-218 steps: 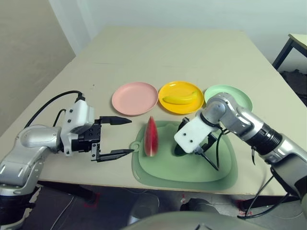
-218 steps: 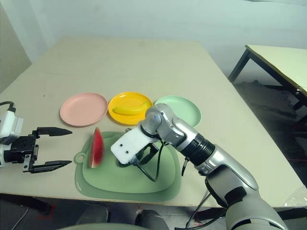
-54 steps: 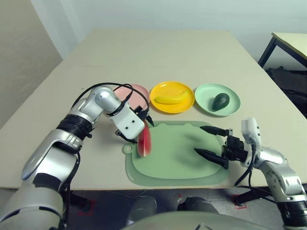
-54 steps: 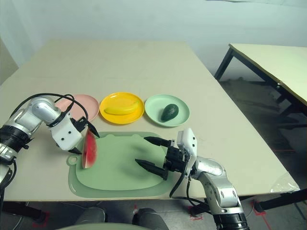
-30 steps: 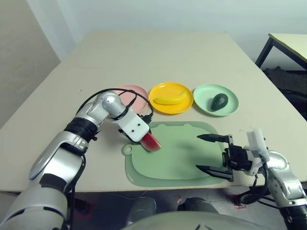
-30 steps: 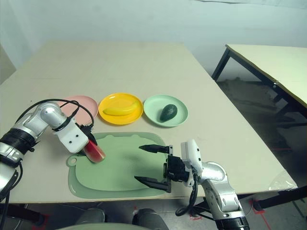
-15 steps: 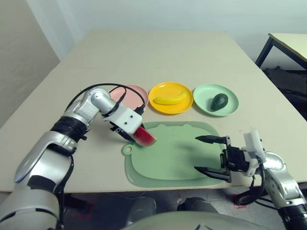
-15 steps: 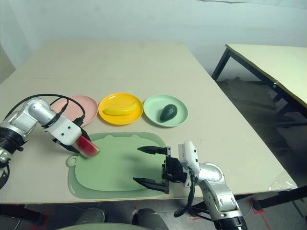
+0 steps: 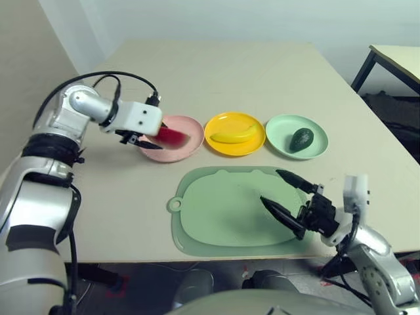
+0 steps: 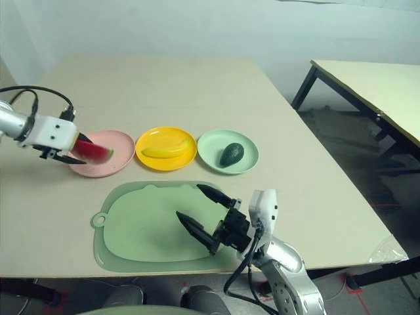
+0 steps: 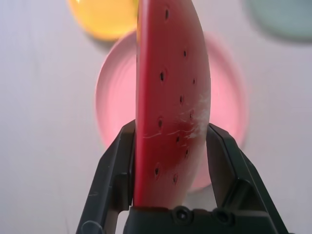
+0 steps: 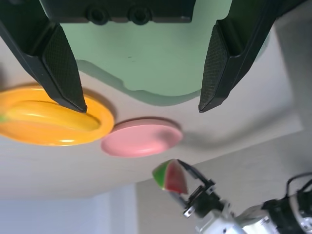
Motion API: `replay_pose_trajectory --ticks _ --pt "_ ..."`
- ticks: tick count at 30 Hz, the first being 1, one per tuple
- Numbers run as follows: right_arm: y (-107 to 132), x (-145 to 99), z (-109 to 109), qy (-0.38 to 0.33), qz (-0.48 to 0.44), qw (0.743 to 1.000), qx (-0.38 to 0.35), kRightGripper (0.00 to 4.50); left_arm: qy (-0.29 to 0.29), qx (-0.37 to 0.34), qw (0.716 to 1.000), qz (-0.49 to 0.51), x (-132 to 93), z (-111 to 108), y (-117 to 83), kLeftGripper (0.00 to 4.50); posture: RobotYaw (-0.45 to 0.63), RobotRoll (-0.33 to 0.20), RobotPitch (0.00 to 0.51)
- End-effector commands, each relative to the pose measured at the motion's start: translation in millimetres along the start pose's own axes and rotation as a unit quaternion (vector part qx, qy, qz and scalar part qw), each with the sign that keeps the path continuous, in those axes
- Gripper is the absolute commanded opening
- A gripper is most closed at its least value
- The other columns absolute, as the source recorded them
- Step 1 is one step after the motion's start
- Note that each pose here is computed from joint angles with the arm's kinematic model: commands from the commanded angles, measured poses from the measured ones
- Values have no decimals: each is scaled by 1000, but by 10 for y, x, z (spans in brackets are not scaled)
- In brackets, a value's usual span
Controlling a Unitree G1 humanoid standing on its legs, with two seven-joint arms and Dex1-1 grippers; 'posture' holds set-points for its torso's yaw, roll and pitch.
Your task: Place the fruits into color-matched plates.
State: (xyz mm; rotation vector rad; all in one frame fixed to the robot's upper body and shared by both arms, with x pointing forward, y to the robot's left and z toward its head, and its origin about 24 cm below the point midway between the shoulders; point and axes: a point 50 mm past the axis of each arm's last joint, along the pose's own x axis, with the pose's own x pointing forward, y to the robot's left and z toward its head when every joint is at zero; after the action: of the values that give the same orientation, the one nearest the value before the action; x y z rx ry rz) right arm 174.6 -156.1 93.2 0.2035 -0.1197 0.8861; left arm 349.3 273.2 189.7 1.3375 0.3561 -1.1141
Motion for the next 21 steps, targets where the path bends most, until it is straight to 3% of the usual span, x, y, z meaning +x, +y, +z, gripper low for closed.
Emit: replay_pose_trajectory --ticks 1,5,10,21 --pt "14 4 34 -11 -5 1000 1 4500 26 -9 999 27 152 -49 -11 2226 81 0 0" --pt "49 -25 27 -7 6 1000 9 4500 46 -32 997 53 428 -89 -109 2226 60 0 0" --pt "71 -73 21 0 11 1000 6 4500 54 -41 996 51 611 -83 -199 2226 44 0 0" --pt "83 -97 17 4 37 999 -2 4500 56 -59 996 35 696 -143 -364 2226 48 0 0"
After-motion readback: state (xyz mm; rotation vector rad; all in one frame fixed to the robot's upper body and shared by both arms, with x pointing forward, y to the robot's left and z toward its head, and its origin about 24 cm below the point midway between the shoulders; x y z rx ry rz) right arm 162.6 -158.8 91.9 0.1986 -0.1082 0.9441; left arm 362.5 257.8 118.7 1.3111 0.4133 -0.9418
